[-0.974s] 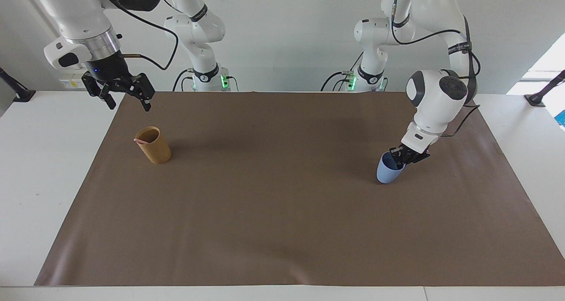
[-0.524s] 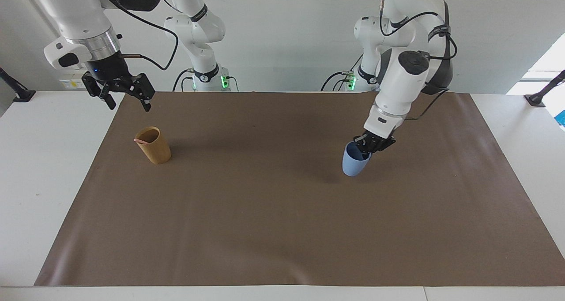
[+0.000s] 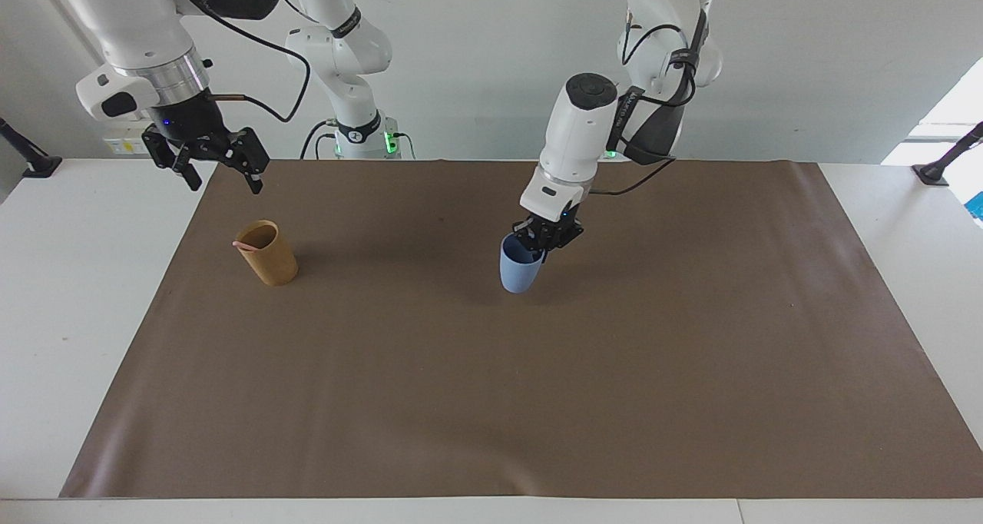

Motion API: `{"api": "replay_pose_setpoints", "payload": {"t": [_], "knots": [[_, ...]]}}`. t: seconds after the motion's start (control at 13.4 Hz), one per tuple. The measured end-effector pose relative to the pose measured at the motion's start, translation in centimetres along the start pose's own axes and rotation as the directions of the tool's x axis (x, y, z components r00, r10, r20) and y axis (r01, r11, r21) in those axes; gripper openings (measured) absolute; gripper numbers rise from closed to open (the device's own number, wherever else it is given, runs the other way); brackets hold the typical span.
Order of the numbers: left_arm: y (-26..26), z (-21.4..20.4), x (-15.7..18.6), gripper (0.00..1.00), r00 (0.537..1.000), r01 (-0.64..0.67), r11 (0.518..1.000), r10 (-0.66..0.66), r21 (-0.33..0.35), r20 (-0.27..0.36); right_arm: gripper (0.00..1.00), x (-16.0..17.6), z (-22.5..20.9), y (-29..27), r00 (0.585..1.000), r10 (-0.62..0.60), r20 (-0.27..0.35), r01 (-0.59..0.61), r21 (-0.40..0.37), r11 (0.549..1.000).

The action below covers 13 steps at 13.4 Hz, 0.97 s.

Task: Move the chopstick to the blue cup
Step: 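Carry the blue cup with the left gripper toward the table center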

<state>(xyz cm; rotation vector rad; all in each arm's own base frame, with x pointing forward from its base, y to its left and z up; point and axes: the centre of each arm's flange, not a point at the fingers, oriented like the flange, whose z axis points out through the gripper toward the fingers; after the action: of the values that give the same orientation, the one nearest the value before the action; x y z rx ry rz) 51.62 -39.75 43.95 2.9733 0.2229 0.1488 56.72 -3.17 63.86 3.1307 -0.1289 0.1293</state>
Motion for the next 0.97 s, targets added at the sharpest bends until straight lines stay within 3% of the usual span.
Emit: {"api": "replay_pose_setpoints", "payload": {"t": [0.52,0.97], "knots": [[3.2,3.0,-2.5,0.05,0.999,-0.043,0.997,0.043,0.060,-0.007,1.00,0.0,0.0,0.0,1.000,0.000,0.000,0.000,0.000,1.000],[3.9,6.5,-4.1,0.05,0.996,-0.079,0.984,0.085,0.163,-0.032,1.00,-0.3,0.2,0.0,1.000,0.000,0.029,0.000,-0.001,1.000]]}}
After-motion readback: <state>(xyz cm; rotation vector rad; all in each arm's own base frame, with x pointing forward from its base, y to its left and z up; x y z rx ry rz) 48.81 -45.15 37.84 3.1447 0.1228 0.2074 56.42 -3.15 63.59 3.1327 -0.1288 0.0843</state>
